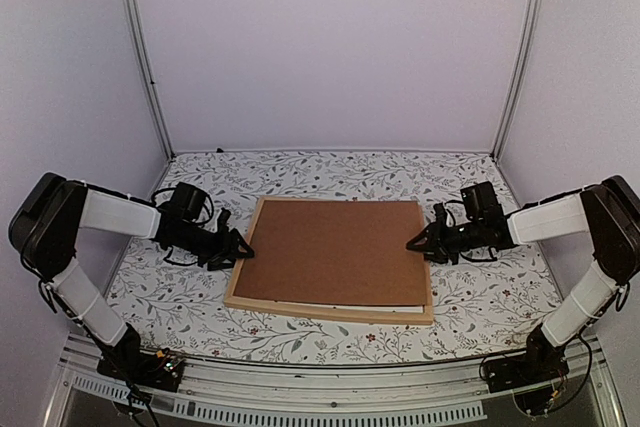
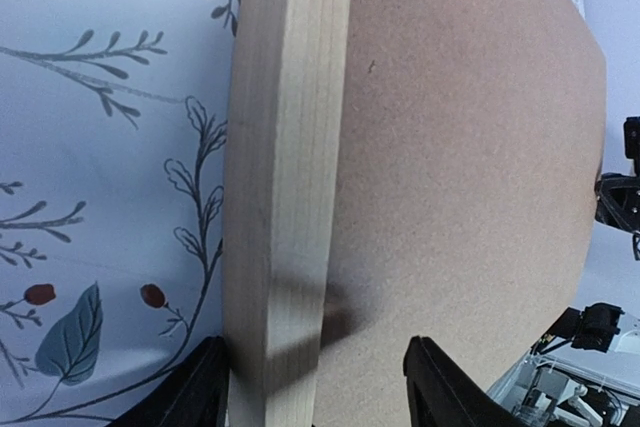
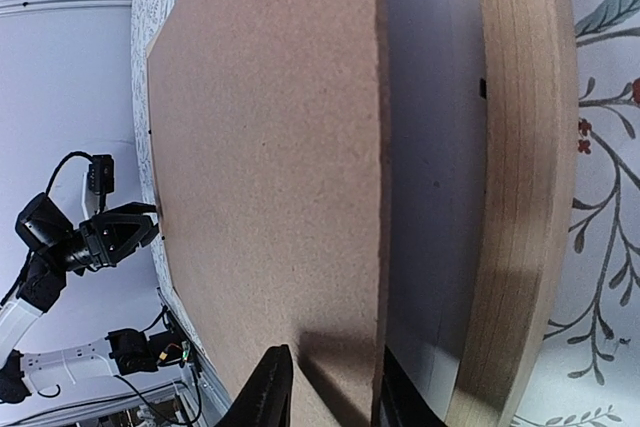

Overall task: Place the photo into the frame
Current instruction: Place the backboard on the frame body.

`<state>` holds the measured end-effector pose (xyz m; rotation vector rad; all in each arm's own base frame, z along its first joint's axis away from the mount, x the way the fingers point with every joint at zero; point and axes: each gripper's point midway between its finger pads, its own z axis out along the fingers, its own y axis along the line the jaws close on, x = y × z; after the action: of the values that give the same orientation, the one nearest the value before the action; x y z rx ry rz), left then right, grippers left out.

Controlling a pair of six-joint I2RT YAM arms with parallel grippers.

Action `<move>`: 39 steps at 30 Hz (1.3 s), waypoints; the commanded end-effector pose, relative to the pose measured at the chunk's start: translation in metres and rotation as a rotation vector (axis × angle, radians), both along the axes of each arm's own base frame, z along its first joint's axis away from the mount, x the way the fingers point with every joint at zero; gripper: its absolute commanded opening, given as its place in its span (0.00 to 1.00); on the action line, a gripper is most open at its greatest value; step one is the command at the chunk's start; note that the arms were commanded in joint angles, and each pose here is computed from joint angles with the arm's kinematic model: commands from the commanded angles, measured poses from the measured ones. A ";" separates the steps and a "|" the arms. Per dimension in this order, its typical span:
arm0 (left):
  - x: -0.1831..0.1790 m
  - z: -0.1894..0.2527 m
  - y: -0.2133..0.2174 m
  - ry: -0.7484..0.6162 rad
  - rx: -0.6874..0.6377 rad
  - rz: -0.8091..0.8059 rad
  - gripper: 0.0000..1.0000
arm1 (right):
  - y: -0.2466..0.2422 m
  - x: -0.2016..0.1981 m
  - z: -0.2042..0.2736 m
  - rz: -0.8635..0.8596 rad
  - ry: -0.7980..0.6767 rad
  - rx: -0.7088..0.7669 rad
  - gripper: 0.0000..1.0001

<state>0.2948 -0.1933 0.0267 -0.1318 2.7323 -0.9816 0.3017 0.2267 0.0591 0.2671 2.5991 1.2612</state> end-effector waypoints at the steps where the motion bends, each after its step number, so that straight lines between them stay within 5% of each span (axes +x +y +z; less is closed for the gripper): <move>1: 0.004 0.005 -0.009 -0.029 0.007 -0.029 0.63 | 0.013 0.006 0.014 0.038 -0.036 0.008 0.27; 14: 0.002 0.001 -0.008 -0.039 0.056 -0.030 0.63 | 0.035 0.004 0.043 0.088 -0.037 0.082 0.28; 39: 0.005 0.001 -0.002 -0.054 0.097 -0.010 0.63 | 0.032 -0.003 0.030 0.137 0.004 -0.001 0.30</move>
<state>0.2985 -0.1923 0.0243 -0.1134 2.7360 -0.8645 0.2945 0.2449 0.0767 0.1916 2.6914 1.2649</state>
